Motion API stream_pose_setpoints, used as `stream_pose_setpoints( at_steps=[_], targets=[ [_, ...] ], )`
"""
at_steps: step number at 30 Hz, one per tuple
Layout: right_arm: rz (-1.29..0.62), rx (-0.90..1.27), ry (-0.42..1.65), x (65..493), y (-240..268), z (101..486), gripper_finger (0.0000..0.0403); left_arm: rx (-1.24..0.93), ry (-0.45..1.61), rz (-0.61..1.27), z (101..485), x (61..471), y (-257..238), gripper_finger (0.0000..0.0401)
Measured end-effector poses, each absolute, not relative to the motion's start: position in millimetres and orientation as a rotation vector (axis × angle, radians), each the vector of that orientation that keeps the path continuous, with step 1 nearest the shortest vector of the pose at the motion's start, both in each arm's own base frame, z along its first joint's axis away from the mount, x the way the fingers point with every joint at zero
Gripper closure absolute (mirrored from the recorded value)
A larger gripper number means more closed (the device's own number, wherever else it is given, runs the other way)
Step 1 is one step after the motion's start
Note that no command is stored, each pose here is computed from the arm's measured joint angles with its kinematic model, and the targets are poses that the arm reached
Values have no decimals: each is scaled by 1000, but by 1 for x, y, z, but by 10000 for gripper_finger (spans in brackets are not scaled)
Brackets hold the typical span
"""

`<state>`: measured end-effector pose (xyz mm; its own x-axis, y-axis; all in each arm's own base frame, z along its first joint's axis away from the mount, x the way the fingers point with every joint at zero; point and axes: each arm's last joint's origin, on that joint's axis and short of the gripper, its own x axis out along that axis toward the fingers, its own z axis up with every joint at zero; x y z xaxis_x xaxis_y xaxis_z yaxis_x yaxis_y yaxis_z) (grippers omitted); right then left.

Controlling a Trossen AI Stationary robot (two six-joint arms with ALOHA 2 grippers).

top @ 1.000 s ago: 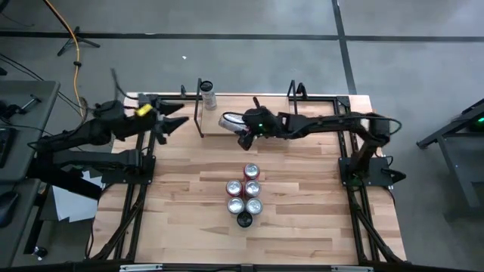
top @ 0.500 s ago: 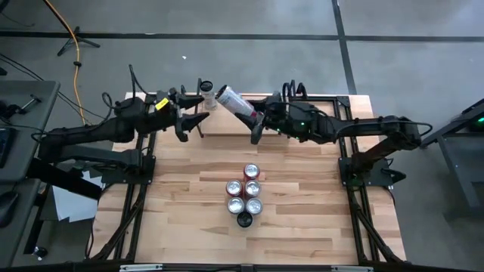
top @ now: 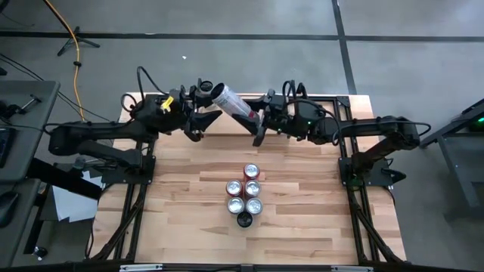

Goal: Place canned beverage on shelf
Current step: Put the top white soda can aligned with the other white soda can on the shelf

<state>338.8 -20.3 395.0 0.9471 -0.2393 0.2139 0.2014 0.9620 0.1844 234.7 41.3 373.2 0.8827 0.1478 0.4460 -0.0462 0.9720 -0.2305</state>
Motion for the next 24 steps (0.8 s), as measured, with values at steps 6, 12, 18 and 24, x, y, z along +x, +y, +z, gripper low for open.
stream_pose_setpoints(
  at_steps=[6,12,18,24],
  targets=[
    [-150,190,-222,349,-17,386,168,-232,-477,87,368,242,42,142],
    [-143,192,-216,353,-15,382,168,-223,-510,82,371,241,42,142],
    [-133,195,-215,353,-15,382,168,-221,-521,79,372,240,42,163],
    [-128,203,-217,353,-15,382,168,-216,-521,74,372,241,42,224]
  ],
)
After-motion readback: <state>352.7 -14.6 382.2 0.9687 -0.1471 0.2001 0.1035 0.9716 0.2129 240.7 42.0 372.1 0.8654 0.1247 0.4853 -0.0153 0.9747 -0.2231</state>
